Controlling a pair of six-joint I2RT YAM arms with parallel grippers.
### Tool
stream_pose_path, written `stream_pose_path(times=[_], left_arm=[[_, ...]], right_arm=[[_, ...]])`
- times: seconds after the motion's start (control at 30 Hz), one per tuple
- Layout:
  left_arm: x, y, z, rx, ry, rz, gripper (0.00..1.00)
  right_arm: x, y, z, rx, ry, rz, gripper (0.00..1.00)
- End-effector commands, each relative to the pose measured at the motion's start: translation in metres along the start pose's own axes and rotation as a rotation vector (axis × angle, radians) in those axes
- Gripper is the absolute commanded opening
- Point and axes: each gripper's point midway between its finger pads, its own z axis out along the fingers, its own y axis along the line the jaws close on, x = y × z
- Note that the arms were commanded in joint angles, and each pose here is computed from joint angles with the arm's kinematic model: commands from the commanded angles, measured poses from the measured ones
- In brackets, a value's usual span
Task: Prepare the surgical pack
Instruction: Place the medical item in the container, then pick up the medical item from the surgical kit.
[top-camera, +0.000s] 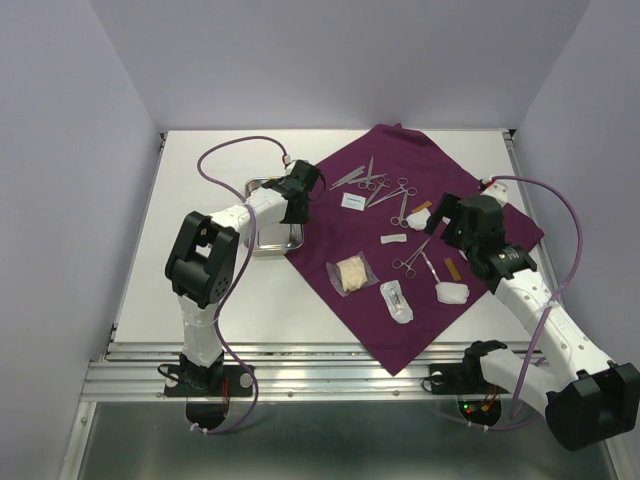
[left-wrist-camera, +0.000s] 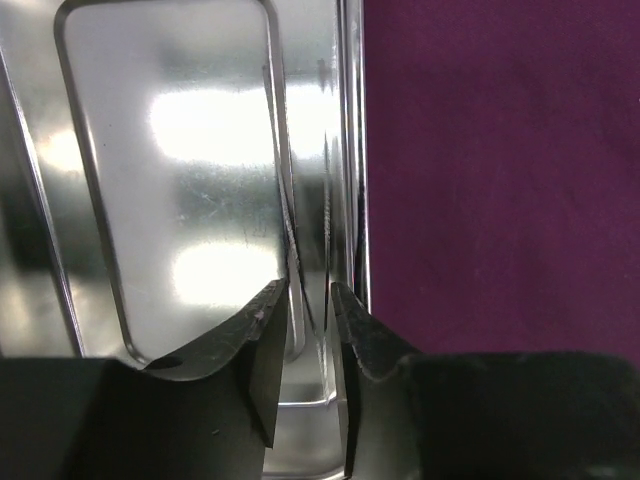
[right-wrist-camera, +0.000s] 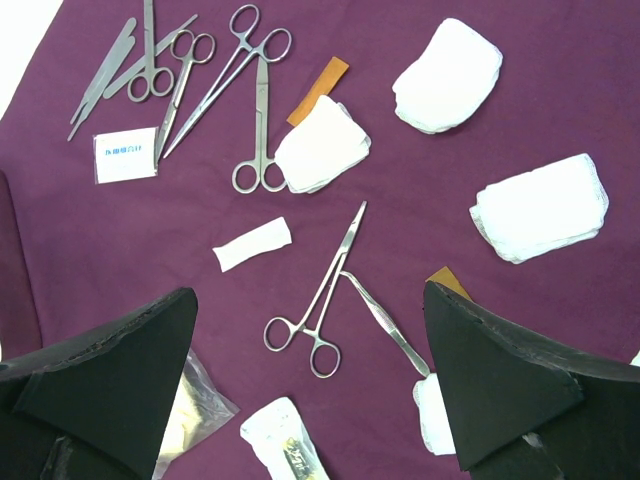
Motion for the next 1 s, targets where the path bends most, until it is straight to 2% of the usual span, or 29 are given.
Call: stream_pose_path(times=[0.0,0.3,0.47,0.57,0.73,0.8,0.83,0.97], left_arm=[[-0.012,0.001,-0.010,0.013,-0.036,-0.031,0.41],[-0.063,-0.005,-0.058,0.060,-0.148,-0.064,0.42],[-0.081,-0.028,-0.076,0.113,-0.185,-0.043,0.42],[-0.085,-0.049,-0.071,0.135,-0.176,-0.019,0.43],[-0.095,-0.088,-0.052,0.183,-0.156,0.017,0.52],[-0.109,-0.102,-0.055,0.232,-0.171,0.021,0.52],[-0.102,-0.107,-0.042,0.239,-0.140,0.055,0.56],[-0.112,-0.130,-0.035,0.343,-0.122,0.119,0.59]], right_arm=[[-0.015,0.009,-0.003,-0.033,-0.048,0.020,1.00],[-0.015,0.010,-0.005,-0.040,-0.050,0.028,1.00],[-0.013,0.009,-0.005,-0.039,-0.048,0.033,1.00],[-0.013,0.009,-0.004,-0.041,-0.045,0.037,1.00],[-0.012,0.008,-0.006,-0.036,-0.045,0.038,1.00],[-0.014,0.007,-0.007,-0.031,-0.049,0.039,1.00],[-0.013,0.006,-0.007,-0.028,-0.046,0.036,1.00],[-0.014,0.003,-0.009,-0.015,-0.052,0.031,1.00]])
